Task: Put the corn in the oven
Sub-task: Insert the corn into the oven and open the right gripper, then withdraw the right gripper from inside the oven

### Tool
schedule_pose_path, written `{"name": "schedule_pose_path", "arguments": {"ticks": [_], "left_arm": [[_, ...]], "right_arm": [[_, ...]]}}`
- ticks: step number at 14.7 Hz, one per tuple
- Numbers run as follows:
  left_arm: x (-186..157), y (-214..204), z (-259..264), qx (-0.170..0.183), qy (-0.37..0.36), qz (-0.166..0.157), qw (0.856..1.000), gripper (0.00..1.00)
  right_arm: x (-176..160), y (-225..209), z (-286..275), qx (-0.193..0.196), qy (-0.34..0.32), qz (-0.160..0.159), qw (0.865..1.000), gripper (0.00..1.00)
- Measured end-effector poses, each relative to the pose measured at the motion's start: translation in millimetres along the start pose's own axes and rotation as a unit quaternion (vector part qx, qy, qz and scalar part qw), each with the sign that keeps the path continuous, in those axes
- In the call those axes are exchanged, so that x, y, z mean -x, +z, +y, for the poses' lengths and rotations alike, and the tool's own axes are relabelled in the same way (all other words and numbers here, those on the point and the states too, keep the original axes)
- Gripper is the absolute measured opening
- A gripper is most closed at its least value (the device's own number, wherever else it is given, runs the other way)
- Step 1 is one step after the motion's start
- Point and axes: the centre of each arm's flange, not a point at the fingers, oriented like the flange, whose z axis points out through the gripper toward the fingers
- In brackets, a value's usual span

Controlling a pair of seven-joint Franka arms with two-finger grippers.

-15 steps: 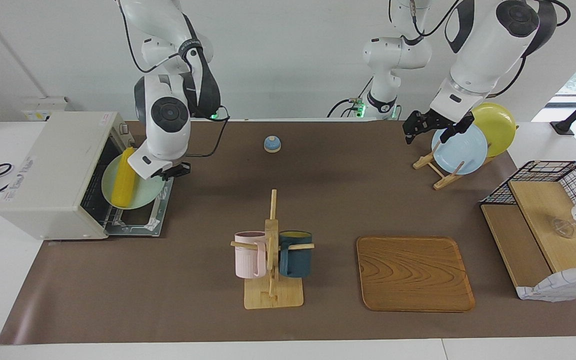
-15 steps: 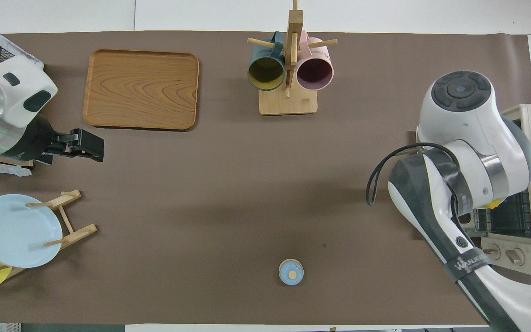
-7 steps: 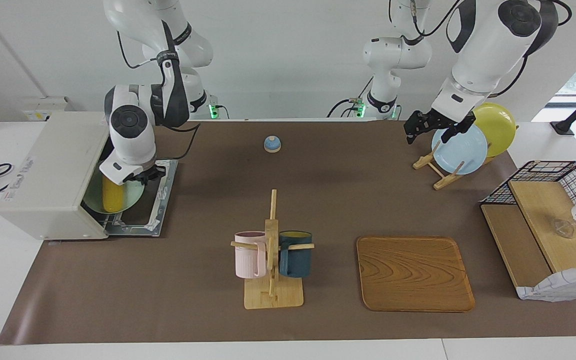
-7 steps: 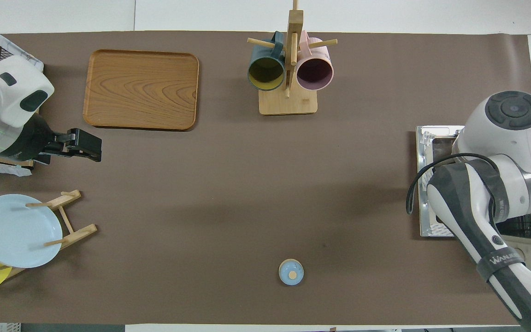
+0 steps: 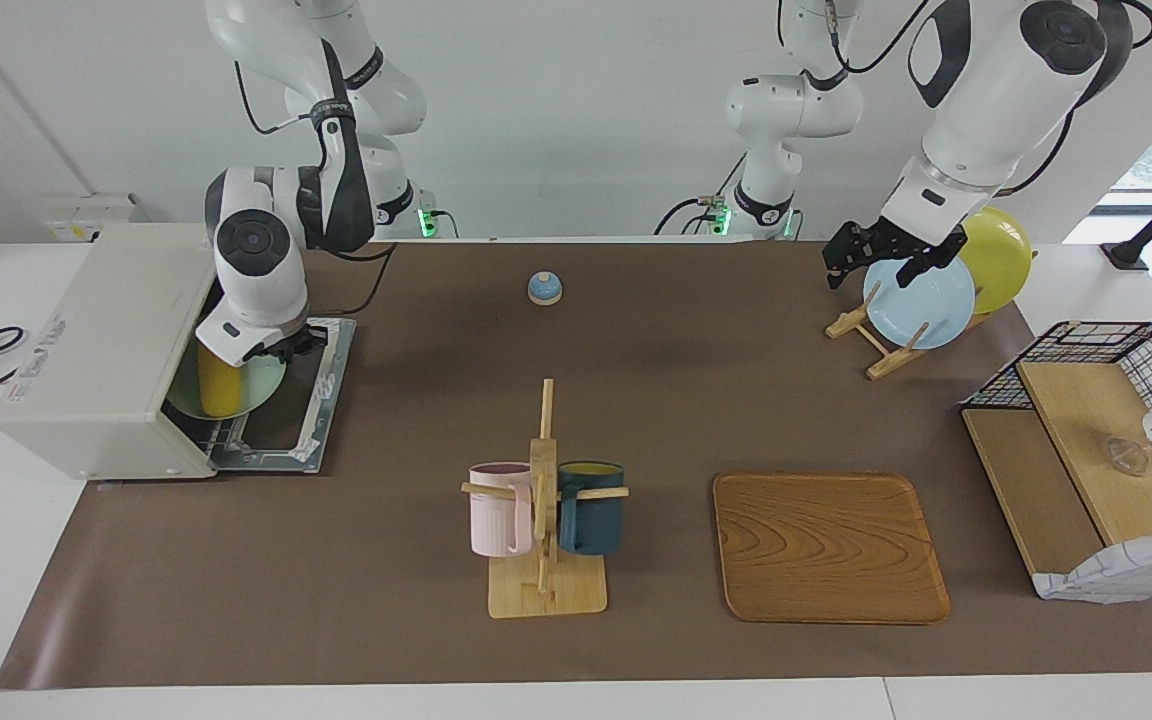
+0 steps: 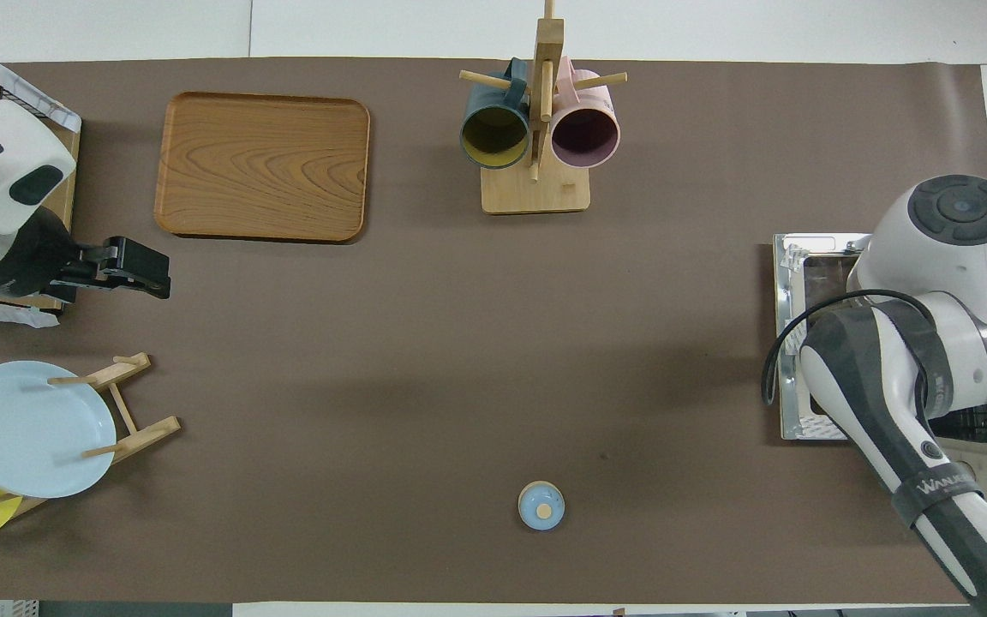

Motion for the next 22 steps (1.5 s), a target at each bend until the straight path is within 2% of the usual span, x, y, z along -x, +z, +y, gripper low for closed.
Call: {"name": "schedule_pose_path", "arguments": {"ticks": [3, 7, 15, 16, 18, 20, 21, 22], "left_arm": [[0, 0, -1, 0.0, 0.001, 0.0, 1.0, 1.0], [0, 0, 0, 0.0, 0.001, 0.0, 1.0, 1.0], [0, -1, -1, 0.0, 0.001, 0.001, 1.0, 1.0], [1, -2, -2, 0.0, 0.0, 0.002, 1.0, 1.0], [2, -4, -3, 0.0, -0.001, 0.004, 1.0, 1.0], [2, -4, -4, 0.001, -0.002, 0.004, 1.0, 1.0], [2, -4, -4, 0.001, -0.002, 0.004, 1.0, 1.0], [2, -4, -4, 0.001, -0.002, 0.004, 1.0, 1.0]], "right_arm": [[7, 10, 24, -0.007, -0.006, -0.008, 1.0, 0.03], [8, 11, 22, -0.007, -0.009, -0.007, 1.0, 0.03], [5, 13, 19, -0.007, -0.012, 0.012, 1.0, 0.03], [5, 14, 18, -0.008, -0.012, 0.012, 1.0, 0.09], [5, 15, 17, -0.012, -0.011, 0.012, 1.0, 0.12], [5, 13, 15, -0.017, -0.01, 0.01, 1.0, 0.3], [5, 8, 15, -0.017, -0.01, 0.006, 1.0, 0.43], [4, -1, 14, -0.017, -0.011, 0.004, 1.0, 0.46]]}}
